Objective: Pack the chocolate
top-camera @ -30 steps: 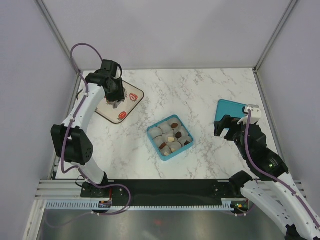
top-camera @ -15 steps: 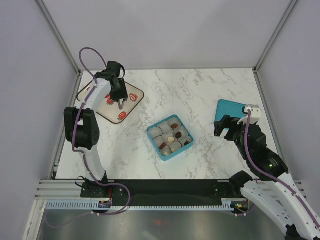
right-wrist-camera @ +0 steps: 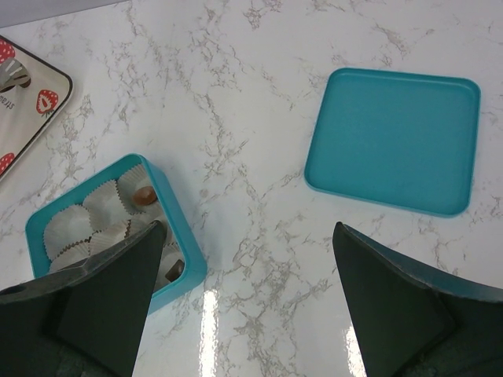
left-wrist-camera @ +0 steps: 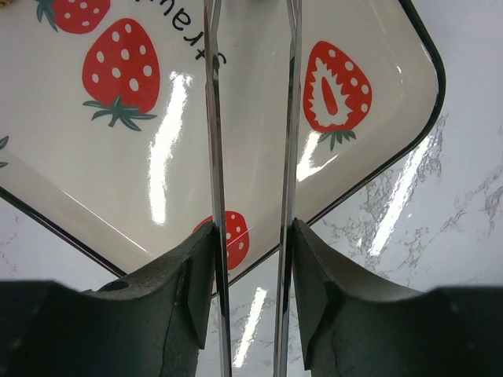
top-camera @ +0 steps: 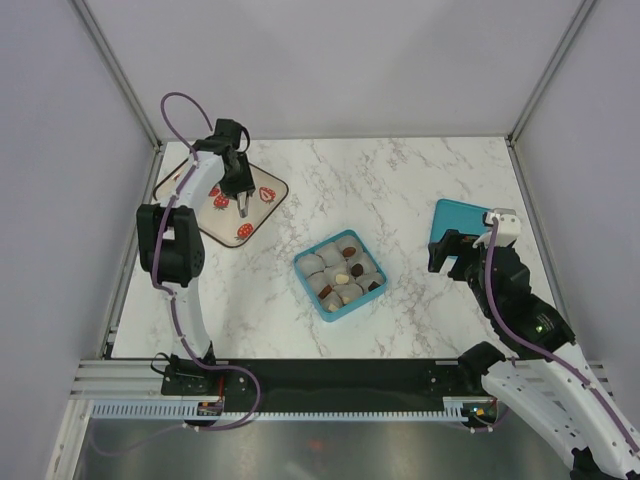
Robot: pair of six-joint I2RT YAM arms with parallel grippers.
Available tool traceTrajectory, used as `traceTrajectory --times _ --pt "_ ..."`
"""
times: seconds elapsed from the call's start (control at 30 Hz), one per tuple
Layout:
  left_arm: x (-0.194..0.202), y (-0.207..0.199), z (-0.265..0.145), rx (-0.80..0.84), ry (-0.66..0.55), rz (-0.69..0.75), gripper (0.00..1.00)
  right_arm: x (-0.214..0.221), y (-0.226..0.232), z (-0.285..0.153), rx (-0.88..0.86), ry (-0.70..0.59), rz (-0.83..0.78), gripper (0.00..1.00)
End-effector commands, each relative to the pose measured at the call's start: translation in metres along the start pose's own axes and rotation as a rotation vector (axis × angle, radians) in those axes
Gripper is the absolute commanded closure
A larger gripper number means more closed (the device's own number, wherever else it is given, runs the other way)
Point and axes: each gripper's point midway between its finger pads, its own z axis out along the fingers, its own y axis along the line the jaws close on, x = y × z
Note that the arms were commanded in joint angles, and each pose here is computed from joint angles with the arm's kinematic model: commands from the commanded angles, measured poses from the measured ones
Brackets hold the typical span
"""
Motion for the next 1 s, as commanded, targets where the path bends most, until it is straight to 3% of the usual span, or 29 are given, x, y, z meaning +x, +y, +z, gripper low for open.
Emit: traceTrajectory --times 0.0,0.53,0.97 --pt "-0.020 -0.001 0.000 0.009 -0.052 -0.028 0.52 -0.012 0.000 -0.001 0.010 -0.036 0.001 0.02" --pt "0.010 0.004 -0.023 0.055 0.027 0.032 0.63 -0.009 0.002 0.003 0.004 -0.027 0.009 0.02" --pt "0.033 0.005 -0.083 0.144 0.017 0.063 0.68 -0.011 0.005 0.002 -0.009 -0.030 0.019 0.02"
